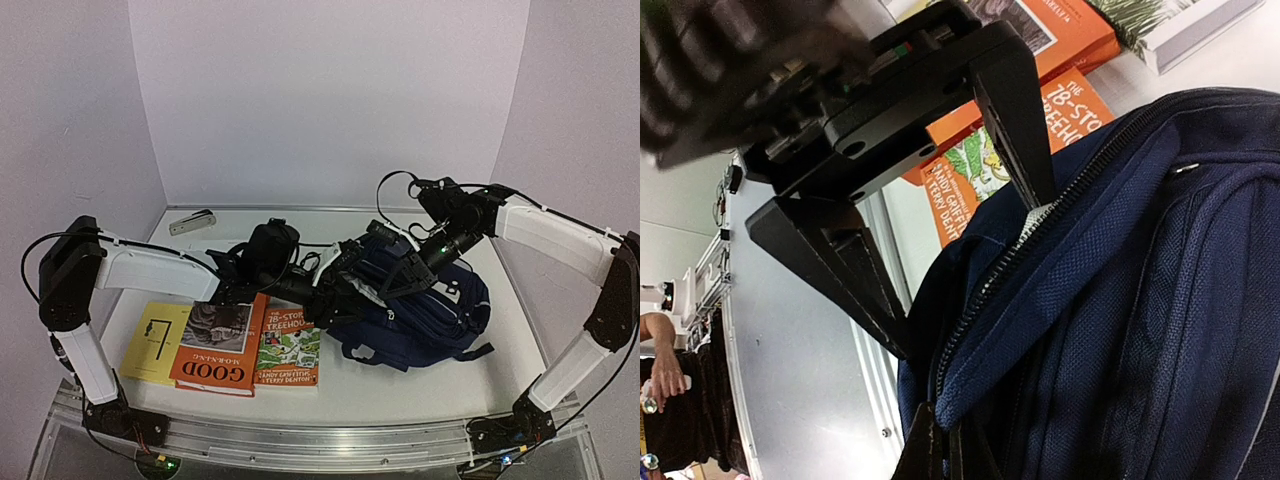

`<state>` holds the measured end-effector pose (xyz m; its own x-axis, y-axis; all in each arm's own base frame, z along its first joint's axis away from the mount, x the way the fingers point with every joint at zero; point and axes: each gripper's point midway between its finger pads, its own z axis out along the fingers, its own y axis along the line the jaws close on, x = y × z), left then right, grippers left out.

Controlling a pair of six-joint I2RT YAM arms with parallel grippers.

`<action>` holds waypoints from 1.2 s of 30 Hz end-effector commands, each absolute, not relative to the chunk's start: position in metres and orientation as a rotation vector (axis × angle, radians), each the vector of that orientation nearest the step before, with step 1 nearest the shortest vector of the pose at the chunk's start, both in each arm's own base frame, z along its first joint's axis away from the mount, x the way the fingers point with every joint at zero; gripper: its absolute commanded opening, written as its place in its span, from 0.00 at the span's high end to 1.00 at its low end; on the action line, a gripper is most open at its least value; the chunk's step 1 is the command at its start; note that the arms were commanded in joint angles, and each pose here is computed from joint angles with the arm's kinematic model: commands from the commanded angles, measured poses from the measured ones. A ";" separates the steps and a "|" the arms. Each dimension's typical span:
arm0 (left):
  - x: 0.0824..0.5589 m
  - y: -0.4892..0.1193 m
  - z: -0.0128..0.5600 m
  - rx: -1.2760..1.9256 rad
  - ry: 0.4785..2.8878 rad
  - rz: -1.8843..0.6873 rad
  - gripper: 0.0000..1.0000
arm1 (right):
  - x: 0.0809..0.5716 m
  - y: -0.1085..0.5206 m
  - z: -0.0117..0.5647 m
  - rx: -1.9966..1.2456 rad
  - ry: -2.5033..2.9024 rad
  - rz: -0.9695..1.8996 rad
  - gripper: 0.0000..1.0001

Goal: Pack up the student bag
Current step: Unzip the student bag at the center of the board.

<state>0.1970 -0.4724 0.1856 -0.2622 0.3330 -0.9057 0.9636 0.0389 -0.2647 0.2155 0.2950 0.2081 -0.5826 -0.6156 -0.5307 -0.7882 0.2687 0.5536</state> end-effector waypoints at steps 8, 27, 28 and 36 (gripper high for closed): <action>0.165 -0.492 0.167 1.634 1.459 -1.011 0.38 | 0.197 0.300 0.239 -1.355 2.175 1.356 1.00; 0.177 -0.519 0.219 1.374 1.562 -1.142 1.00 | 0.249 0.279 0.261 -1.197 2.237 1.058 0.54; 0.182 -0.522 0.225 1.345 1.564 -1.159 1.00 | 0.252 0.275 0.265 -1.173 2.236 1.042 0.53; 0.230 -0.537 0.245 1.134 1.628 -1.214 1.00 | 0.234 0.237 0.296 -1.081 2.168 0.939 0.57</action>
